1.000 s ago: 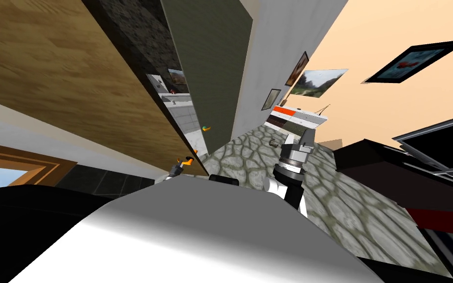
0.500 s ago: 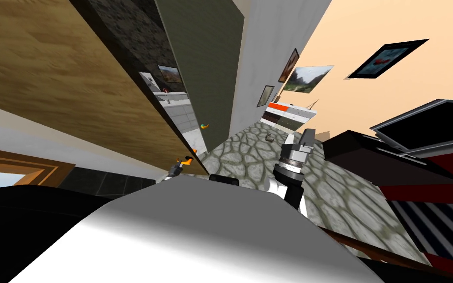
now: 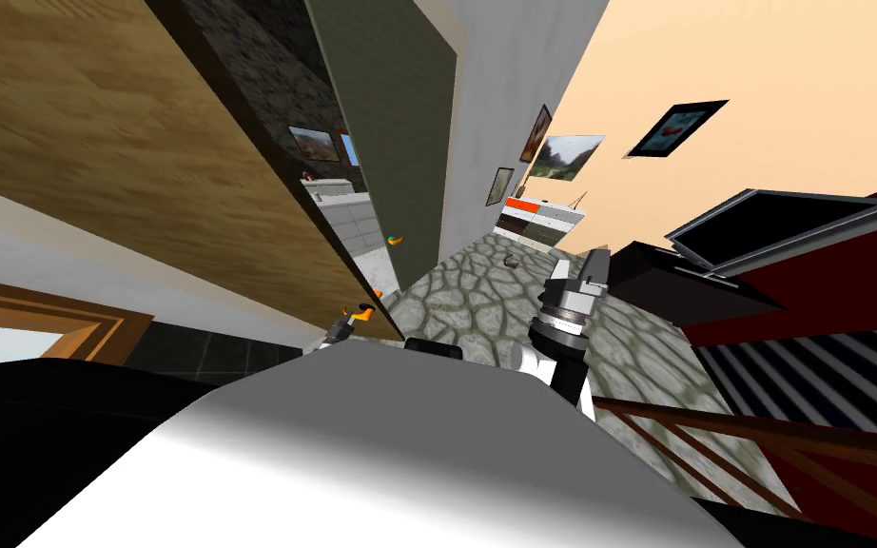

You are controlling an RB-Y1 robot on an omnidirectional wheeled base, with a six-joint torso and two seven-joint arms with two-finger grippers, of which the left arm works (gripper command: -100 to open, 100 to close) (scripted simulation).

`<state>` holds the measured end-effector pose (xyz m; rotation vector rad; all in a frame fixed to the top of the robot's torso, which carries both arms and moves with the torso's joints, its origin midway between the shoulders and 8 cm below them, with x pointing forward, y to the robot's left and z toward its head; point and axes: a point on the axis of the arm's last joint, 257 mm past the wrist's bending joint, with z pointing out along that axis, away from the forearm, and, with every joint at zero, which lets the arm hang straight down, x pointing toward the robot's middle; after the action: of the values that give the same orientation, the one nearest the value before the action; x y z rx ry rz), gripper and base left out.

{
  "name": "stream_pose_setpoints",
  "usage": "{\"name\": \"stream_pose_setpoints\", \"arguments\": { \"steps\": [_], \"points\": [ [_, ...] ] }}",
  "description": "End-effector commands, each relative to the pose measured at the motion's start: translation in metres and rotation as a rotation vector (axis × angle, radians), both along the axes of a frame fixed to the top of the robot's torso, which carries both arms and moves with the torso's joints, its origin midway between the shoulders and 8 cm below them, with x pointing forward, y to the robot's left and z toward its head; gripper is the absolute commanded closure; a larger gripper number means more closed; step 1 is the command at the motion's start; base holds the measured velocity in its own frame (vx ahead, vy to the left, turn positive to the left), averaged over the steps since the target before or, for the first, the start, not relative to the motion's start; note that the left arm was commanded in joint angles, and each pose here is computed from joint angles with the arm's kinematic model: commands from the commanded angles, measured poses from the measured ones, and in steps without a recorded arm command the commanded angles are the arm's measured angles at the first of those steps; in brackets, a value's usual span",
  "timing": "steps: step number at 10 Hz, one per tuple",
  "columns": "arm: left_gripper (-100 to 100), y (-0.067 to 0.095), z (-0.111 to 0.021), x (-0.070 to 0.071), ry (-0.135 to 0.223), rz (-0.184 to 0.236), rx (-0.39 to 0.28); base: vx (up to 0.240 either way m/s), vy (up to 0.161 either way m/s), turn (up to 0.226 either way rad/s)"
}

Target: Pull the door open

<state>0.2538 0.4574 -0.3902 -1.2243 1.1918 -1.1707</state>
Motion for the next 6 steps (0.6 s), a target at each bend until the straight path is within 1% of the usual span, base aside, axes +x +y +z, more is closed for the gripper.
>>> {"name": "stream_pose_setpoints", "arguments": {
  "steps": [1, 2, 3, 4, 5, 6],
  "points": [
    [100, -0.009, -0.001, 0.000, -0.006, -0.022, -0.009, -0.210, 0.048, -0.153],
    [100, -0.010, -0.001, 0.000, -0.007, -0.027, -0.010, -0.247, 0.063, -0.144],
    [100, -0.002, 0.001, 0.000, -0.003, -0.012, -0.002, -0.111, 0.037, -0.031],
    [100, -0.015, 0.000, 0.002, -0.001, -0.050, -0.005, -0.072, -0.014, 0.130],
    [100, -0.020, 0.000, 0.003, -0.002, -0.066, -0.005, -0.097, -0.023, 0.153],
    [100, -0.025, 0.000, 0.004, -0.003, -0.083, -0.006, -0.095, -0.011, 0.093]
  ]
}}
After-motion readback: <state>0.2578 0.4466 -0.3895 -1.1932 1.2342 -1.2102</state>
